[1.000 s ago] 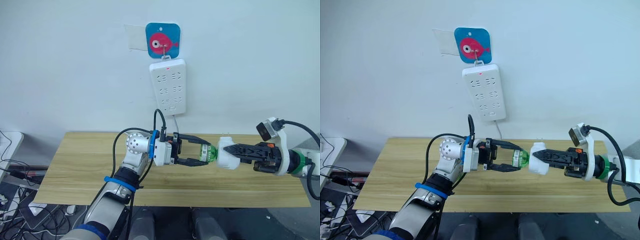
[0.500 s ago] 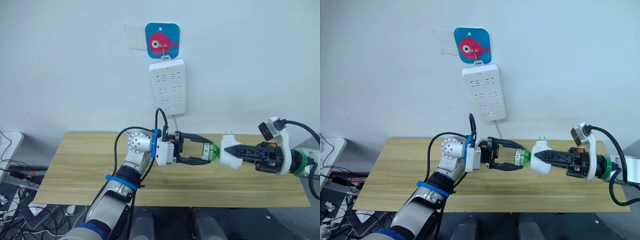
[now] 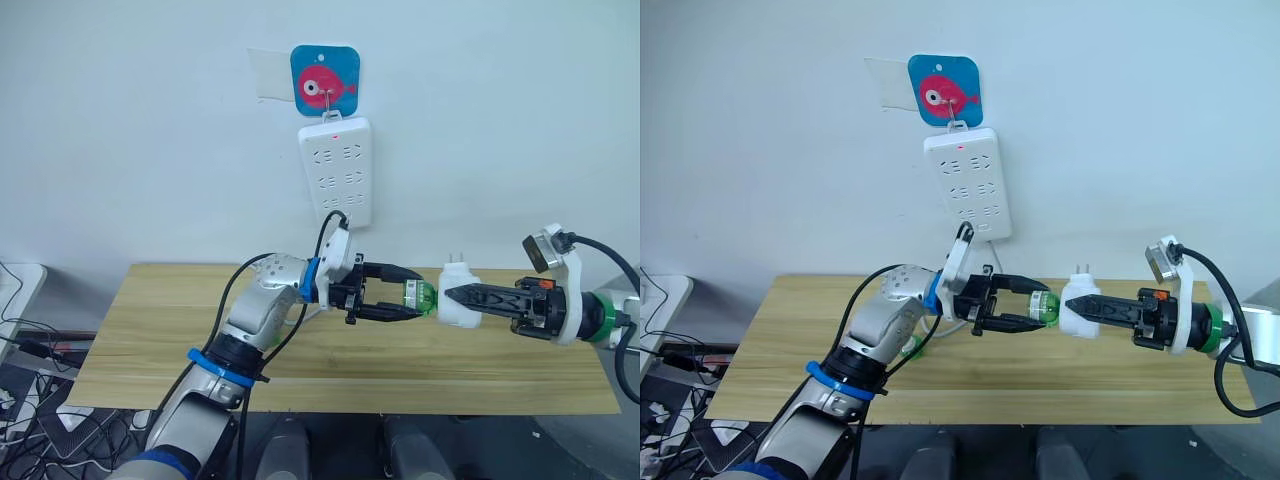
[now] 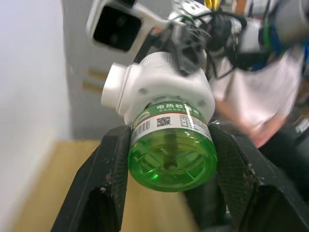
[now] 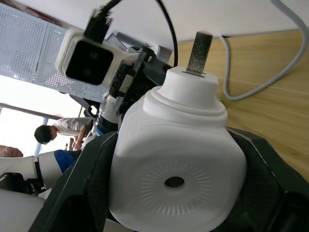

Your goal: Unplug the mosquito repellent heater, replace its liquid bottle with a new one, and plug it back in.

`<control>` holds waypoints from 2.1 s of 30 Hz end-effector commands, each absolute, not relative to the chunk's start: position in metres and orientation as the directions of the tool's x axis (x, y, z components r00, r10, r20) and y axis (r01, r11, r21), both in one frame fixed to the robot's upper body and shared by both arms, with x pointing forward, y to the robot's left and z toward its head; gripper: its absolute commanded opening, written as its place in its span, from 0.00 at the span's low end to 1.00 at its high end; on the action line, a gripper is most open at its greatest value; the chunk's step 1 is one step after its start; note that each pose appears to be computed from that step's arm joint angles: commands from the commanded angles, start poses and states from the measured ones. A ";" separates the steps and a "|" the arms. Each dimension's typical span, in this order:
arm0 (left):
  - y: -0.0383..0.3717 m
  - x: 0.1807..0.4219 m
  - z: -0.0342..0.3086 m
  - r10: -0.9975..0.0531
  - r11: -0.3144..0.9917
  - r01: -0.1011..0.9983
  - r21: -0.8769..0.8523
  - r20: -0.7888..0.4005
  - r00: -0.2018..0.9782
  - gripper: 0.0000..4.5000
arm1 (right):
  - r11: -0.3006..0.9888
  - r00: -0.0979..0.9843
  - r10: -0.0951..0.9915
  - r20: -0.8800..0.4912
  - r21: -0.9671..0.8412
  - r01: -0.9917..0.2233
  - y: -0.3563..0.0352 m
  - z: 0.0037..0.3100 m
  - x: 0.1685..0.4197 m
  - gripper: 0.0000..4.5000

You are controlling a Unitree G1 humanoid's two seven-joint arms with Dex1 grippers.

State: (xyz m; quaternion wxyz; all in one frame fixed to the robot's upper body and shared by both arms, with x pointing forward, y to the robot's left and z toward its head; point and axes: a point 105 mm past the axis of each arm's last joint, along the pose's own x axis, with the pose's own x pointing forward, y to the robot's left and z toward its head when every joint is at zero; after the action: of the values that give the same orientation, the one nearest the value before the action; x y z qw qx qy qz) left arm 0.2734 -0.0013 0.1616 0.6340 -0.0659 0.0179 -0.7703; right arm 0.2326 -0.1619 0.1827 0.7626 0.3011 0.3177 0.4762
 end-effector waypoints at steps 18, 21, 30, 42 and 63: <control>-0.003 0.263 0.165 -0.962 -0.152 0.371 -0.916 0.051 -0.267 0.49 | 0.273 0.198 0.962 -0.190 0.747 -0.607 -0.142 0.191 0.207 0.69; 0.001 0.261 0.165 -0.964 -0.154 0.380 -0.912 0.055 -0.259 0.77 | 0.260 0.201 0.964 -0.171 0.753 -0.605 -0.144 0.193 0.209 0.69; 0.021 0.277 0.186 -0.982 -0.151 0.444 -0.883 0.081 -0.172 1.00 | 0.246 0.198 0.967 -0.158 0.771 -0.587 -0.148 0.193 0.210 0.69; 0.051 0.272 0.213 -0.994 -0.081 0.967 0.243 0.051 -0.096 1.00 | 0.259 0.263 0.955 -0.136 0.813 -0.522 -0.166 0.191 0.222 0.69; 0.023 0.268 0.182 -0.978 0.027 0.368 0.930 0.101 -0.183 1.00 | 0.169 0.201 0.978 -0.061 0.795 -0.582 -0.148 0.199 0.221 0.69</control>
State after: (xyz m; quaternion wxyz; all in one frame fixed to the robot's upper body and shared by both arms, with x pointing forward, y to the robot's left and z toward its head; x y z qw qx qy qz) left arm 0.2693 0.0279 0.1758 0.5501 0.3319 -0.4446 -0.6241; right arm 0.2243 -0.1531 0.1876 0.7077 0.3341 0.3213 0.5332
